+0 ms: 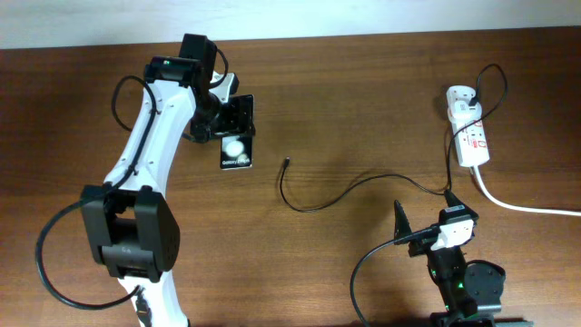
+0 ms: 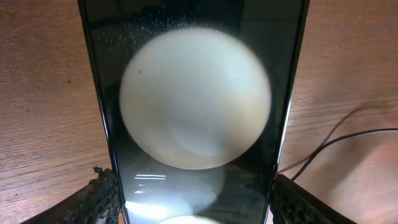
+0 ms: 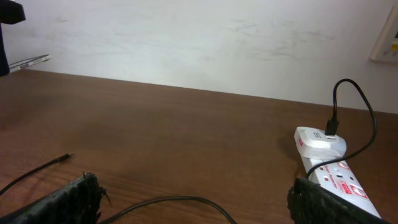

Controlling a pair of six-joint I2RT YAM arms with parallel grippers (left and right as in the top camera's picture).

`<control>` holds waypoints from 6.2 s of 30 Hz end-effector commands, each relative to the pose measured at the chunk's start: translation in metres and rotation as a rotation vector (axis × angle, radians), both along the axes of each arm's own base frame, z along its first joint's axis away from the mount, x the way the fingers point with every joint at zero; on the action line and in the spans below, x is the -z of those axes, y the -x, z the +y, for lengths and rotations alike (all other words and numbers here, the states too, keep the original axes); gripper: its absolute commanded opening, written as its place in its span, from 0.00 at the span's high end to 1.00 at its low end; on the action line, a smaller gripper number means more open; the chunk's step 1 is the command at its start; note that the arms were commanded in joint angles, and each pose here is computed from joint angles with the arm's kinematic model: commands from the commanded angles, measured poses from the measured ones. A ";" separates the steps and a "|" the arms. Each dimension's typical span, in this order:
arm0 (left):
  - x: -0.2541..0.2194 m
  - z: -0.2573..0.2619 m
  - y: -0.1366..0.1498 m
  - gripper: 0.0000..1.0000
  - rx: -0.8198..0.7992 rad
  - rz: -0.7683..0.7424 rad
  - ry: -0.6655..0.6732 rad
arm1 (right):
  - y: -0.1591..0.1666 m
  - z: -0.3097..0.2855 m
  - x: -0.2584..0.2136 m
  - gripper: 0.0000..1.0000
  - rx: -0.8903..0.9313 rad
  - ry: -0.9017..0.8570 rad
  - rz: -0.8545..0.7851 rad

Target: Plug charger to phone and switch on socket

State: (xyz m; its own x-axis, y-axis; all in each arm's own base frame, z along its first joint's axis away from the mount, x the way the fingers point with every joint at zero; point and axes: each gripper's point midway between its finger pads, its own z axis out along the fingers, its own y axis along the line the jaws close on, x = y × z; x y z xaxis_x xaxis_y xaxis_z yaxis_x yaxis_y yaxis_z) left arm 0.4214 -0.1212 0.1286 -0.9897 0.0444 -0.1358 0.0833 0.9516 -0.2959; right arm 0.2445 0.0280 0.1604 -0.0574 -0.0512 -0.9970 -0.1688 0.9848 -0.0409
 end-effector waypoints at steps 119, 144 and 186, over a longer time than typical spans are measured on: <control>0.073 -0.091 0.004 0.01 -0.599 0.318 -0.324 | 0.000 0.002 0.003 0.01 -0.009 -0.009 0.010; 0.211 -0.057 0.071 0.01 -0.506 0.595 -0.401 | 0.000 0.002 0.003 0.01 -0.009 -0.009 0.010; 0.083 -0.080 0.025 0.01 -0.500 0.180 -0.306 | 0.000 0.002 0.003 0.01 -0.009 -0.009 0.010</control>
State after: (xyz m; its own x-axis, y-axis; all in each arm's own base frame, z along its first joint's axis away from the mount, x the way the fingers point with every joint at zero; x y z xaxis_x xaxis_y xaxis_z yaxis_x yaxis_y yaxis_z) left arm 0.4167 -0.2107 0.0682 -0.9423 -0.3275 -0.0699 -0.3256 0.9448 -0.0367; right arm 0.2445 0.0280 0.1604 -0.0575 -0.0505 -0.9971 -0.1688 0.9848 -0.0401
